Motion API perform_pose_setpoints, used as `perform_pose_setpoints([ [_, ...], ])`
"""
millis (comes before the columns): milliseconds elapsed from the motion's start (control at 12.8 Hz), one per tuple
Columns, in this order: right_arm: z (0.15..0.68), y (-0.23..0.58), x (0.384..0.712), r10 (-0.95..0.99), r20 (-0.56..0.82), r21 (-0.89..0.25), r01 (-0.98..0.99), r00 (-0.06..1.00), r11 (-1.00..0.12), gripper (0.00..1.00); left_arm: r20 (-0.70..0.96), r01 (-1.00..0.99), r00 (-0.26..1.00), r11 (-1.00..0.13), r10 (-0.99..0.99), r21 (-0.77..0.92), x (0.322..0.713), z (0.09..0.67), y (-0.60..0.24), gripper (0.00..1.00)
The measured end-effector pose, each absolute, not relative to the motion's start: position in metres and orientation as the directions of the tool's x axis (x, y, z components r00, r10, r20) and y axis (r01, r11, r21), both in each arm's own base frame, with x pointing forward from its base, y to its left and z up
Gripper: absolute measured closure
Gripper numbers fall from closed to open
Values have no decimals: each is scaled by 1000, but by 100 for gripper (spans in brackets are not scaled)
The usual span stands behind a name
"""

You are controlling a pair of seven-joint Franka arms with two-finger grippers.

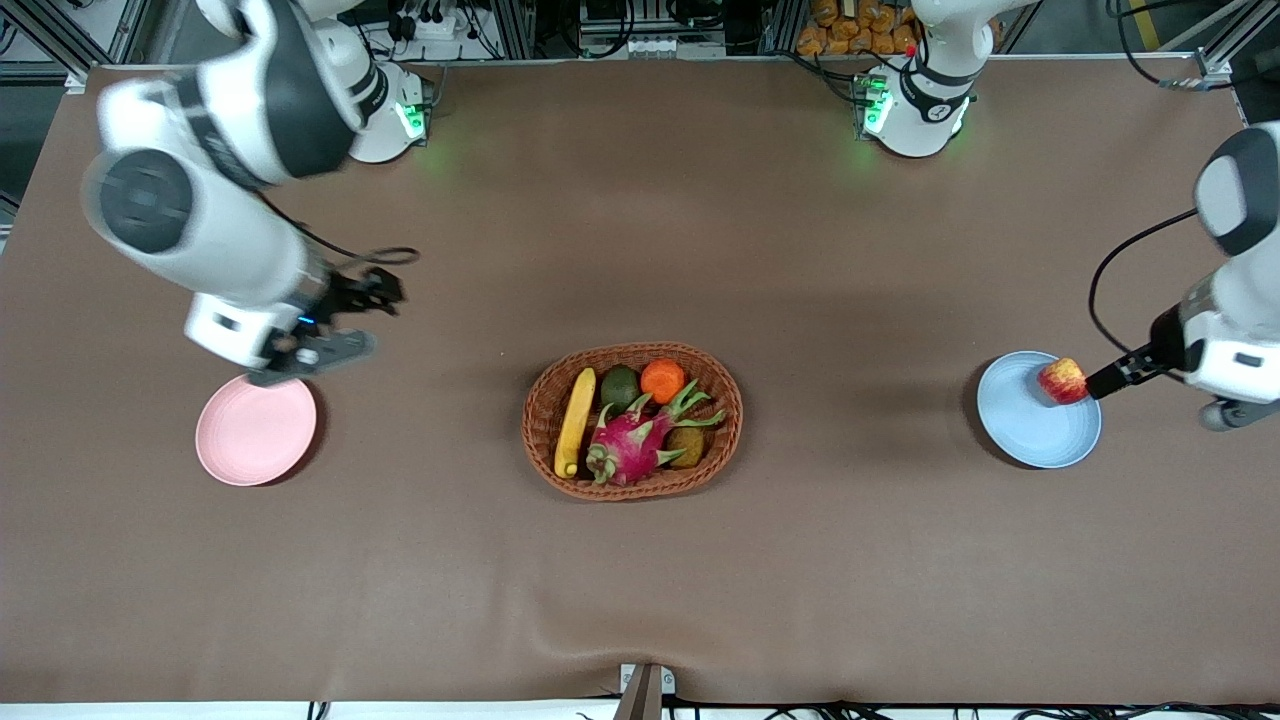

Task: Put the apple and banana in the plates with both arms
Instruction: 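Raise the left gripper while the right gripper reaches the basket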

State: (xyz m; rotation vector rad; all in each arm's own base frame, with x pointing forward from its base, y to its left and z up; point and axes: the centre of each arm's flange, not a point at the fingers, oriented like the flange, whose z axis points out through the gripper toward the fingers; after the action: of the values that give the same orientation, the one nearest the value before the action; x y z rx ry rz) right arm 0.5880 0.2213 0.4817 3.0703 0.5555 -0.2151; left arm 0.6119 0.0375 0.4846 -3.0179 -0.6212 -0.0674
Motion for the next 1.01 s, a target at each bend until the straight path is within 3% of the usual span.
perform_pose_setpoints([
  [468,418,309,623,393,117,-10,397,912,-918,0,39,350,935,-935,353,57,592,624,23,0],
  [1014,347,376,656,112,280,-110,148,953,-983,0,95,248,963,-968,251,44,569,667,21,0],
])
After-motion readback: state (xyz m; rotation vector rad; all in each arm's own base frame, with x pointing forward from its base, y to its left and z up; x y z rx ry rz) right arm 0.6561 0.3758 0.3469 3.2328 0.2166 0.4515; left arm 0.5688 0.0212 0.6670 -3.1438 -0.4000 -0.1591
